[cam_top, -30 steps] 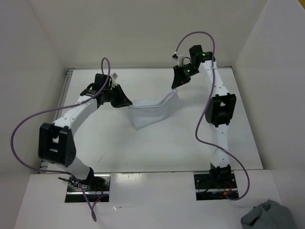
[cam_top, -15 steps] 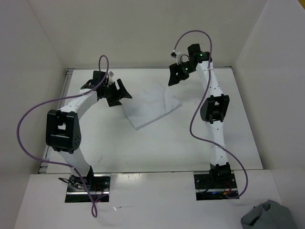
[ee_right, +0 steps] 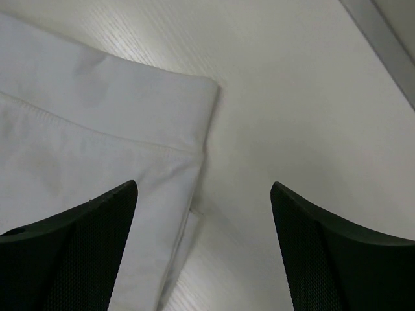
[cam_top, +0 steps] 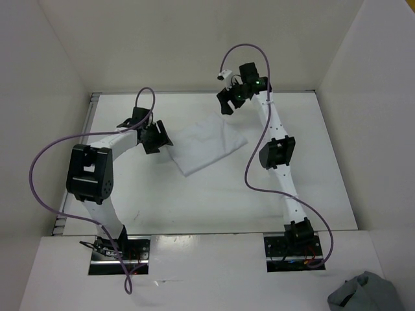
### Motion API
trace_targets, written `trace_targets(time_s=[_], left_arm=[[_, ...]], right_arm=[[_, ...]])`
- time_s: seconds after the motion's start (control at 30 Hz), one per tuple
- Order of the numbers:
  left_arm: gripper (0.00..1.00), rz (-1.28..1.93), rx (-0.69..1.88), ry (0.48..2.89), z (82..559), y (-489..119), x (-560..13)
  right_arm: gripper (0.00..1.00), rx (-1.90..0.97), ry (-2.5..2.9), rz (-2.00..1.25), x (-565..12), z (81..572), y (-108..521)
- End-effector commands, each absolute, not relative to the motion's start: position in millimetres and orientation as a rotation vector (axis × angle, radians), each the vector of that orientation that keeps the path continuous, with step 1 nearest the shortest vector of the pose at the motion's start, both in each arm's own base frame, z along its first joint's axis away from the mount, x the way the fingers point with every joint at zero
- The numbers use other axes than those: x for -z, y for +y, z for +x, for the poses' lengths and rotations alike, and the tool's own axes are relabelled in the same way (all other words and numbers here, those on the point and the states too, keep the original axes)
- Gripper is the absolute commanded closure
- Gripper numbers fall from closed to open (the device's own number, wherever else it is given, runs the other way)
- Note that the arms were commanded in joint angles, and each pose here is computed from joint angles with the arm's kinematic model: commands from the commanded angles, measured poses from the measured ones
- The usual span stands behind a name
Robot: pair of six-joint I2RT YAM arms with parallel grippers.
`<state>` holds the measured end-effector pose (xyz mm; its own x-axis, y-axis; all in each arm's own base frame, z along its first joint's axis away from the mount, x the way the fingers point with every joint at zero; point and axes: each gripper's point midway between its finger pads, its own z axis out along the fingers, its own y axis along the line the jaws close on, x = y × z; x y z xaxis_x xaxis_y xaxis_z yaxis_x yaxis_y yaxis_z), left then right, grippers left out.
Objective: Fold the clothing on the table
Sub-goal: Fold the skirt
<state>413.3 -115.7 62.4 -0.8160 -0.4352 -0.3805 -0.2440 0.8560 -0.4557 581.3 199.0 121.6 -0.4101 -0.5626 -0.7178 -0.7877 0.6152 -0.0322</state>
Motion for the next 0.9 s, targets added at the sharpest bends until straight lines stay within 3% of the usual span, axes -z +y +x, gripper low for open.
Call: trace_targets(time_s=[0.0, 0.47, 0.57, 0.6, 0.73, 0.87], left_arm=[[0.26, -0.526, 0.534, 2.498, 437.5, -119.9, -63.8], [0.25, -0.581, 0.568, 2.488, 449.9, -132.4, -35.6], [0.3, -0.573, 0.577, 2.466, 454.6, -133.2, -38.4], [0.32, -0.579, 0.57, 2.483, 451.0, -132.6, -31.1], [0.44, -0.572, 0.594, 2.479, 451.4, -139.1, -33.1], [0.43, -0.587, 0.594, 2.487, 451.7, -139.5, -25.5]], right_arm=[[0.12, -0.358, 2.092, -1.034, -116.0, 596.7, 207.4], [0.1, -0.511, 2.183, -0.978, -60.9, 590.2, 232.2], [0.13, -0.53, 2.198, -0.994, -46.9, 584.8, 245.0], [0.15, -0.516, 2.203, -0.991, -46.2, 585.8, 243.3], [0.63, -0.473, 2.236, -0.978, -37.9, 582.9, 246.4], [0.58, -0.45, 2.264, -0.958, -31.0, 581.9, 247.5]])
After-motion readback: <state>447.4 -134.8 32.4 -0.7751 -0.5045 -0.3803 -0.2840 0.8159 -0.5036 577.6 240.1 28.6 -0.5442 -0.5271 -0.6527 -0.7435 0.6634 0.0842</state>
